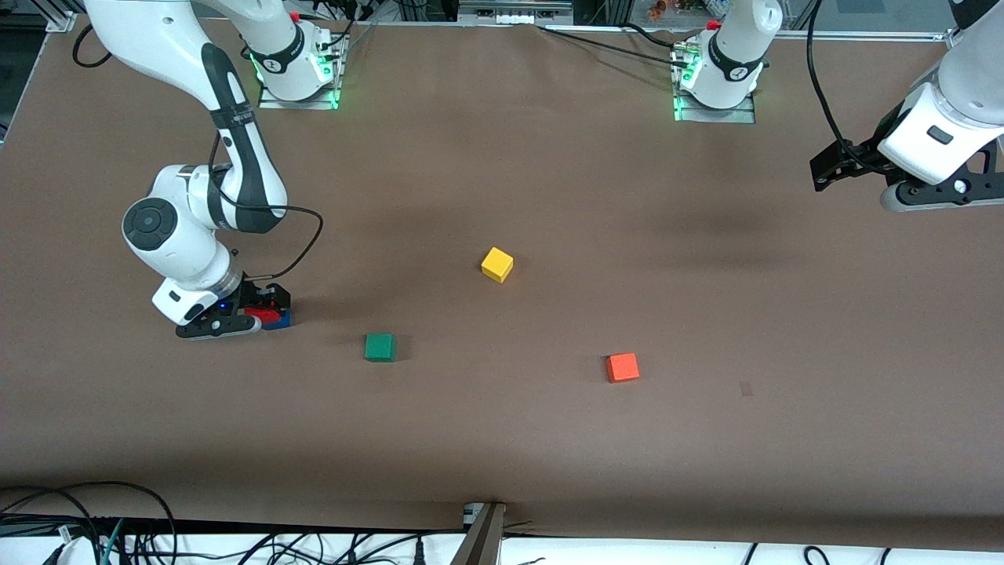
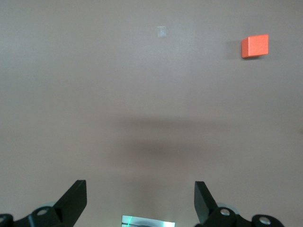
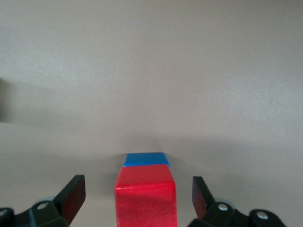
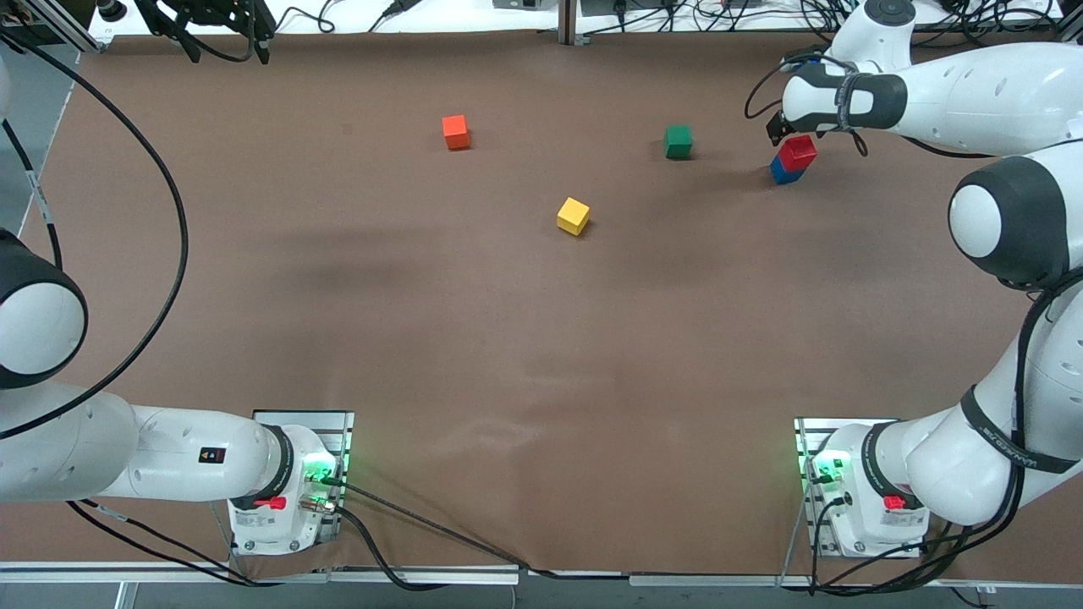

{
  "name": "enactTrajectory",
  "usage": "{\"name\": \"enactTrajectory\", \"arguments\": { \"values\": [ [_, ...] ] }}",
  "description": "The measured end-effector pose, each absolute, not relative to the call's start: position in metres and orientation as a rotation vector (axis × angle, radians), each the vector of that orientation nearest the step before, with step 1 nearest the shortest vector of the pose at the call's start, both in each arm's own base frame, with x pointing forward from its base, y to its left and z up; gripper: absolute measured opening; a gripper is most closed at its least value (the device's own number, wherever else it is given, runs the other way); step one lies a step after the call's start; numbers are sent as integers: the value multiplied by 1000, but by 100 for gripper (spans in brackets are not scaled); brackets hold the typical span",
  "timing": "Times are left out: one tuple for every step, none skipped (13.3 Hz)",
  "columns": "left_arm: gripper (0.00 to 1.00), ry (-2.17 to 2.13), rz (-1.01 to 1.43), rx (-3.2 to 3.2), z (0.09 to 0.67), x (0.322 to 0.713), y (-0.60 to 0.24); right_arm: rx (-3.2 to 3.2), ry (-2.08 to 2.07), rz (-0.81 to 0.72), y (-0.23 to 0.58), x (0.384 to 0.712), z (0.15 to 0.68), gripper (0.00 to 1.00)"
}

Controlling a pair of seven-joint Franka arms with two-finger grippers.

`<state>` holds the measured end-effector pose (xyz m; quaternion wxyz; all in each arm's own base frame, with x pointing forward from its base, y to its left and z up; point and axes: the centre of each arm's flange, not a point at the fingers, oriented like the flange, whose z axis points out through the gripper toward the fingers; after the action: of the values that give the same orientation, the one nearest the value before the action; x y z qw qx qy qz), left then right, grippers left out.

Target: Pass red block to right arm, stack on blue

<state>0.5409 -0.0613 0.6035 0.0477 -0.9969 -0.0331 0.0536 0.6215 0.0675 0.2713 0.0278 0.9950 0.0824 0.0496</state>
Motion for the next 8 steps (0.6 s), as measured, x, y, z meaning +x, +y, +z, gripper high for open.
{"name": "enactTrajectory", "arguments": {
  "values": [
    [100, -100, 164, -3040, 603, 541, -62, 3080, 256, 120, 69, 625, 282, 100],
    [100, -100, 164, -3040, 603, 541, -62, 3089, 258, 73, 71, 629, 295, 100],
    [100, -99, 165, -3040, 603, 541, -62, 3098, 258, 13, 72, 633, 313, 100],
    [100, -99, 166, -3040, 603, 541, -62, 3103, 255, -45, 72, 637, 333, 100],
    [100, -99, 166, -3040, 603, 541, -62, 3106, 250, -101, 69, 641, 353, 100],
    [100, -99, 167, -3040, 603, 541, -62, 3108, 242, -155, 66, 643, 375, 100],
    [100, -99, 167, -3040, 603, 541, -62, 3108, 235, -200, 63, 645, 395, 100],
    [100, -100, 171, -3039, 604, 540, -62, 3107, 230, -234, 61, 646, 414, 100]
  ]
}}
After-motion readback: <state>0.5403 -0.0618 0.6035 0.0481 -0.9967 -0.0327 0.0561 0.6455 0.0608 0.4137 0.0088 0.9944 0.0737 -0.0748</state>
